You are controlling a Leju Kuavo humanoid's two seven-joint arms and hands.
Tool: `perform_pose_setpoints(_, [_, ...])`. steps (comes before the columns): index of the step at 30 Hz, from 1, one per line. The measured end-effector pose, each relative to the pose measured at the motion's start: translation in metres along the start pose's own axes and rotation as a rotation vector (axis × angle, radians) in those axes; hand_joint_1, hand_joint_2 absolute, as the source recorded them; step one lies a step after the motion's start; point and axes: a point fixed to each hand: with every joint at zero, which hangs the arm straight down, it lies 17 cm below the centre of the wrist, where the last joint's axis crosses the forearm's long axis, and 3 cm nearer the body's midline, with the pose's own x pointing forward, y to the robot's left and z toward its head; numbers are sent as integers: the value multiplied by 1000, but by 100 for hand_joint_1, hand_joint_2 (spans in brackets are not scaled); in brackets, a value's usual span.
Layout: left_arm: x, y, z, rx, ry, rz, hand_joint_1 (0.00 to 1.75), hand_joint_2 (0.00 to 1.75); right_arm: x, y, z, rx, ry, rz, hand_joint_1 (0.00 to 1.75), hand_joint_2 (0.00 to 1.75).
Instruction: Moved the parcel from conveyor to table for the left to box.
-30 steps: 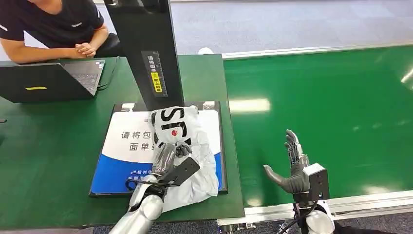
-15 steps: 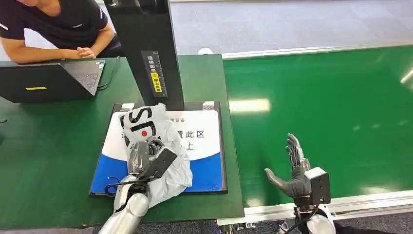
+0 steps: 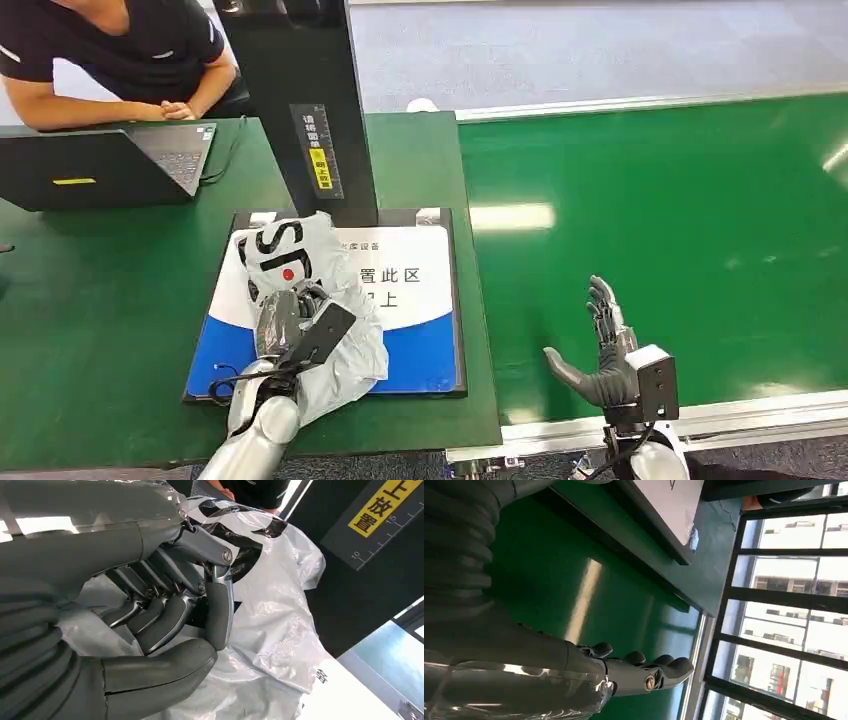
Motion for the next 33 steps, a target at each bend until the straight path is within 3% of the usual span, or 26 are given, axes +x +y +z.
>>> perform_pose_setpoints(10, [-52,75,15,296,101,-24,175,175,-3,-4,8,-12,11,-9,0,175])
perform_pose_setpoints(12, [-63,91,20,355,139,-69,133,175,-3,-4,8,-14,10,-10,0,175])
perform_pose_setpoints(15, [-89,127,27,444,206,-192,133,175,-4,-6,10,-22,13,-10,0,175])
perform_pose_setpoints(21, [-158,190,55,573,351,-232,133,175,-6,-11,14,-40,21,-3,0,175])
perform_pose_setpoints(22, [-162,193,57,579,360,-235,30,175,-6,-12,14,-40,20,-3,0,175])
perform_pose_setpoints(23, [-166,196,59,586,371,-237,0,175,-6,-11,14,-40,21,-3,0,175])
perform_pose_setpoints(27, [-163,217,64,628,342,-293,0,175,-6,-11,15,-41,21,-6,0,175])
perform_pose_setpoints(33, [-141,302,94,909,201,-307,0,175,-4,-14,15,-56,17,-11,0,175])
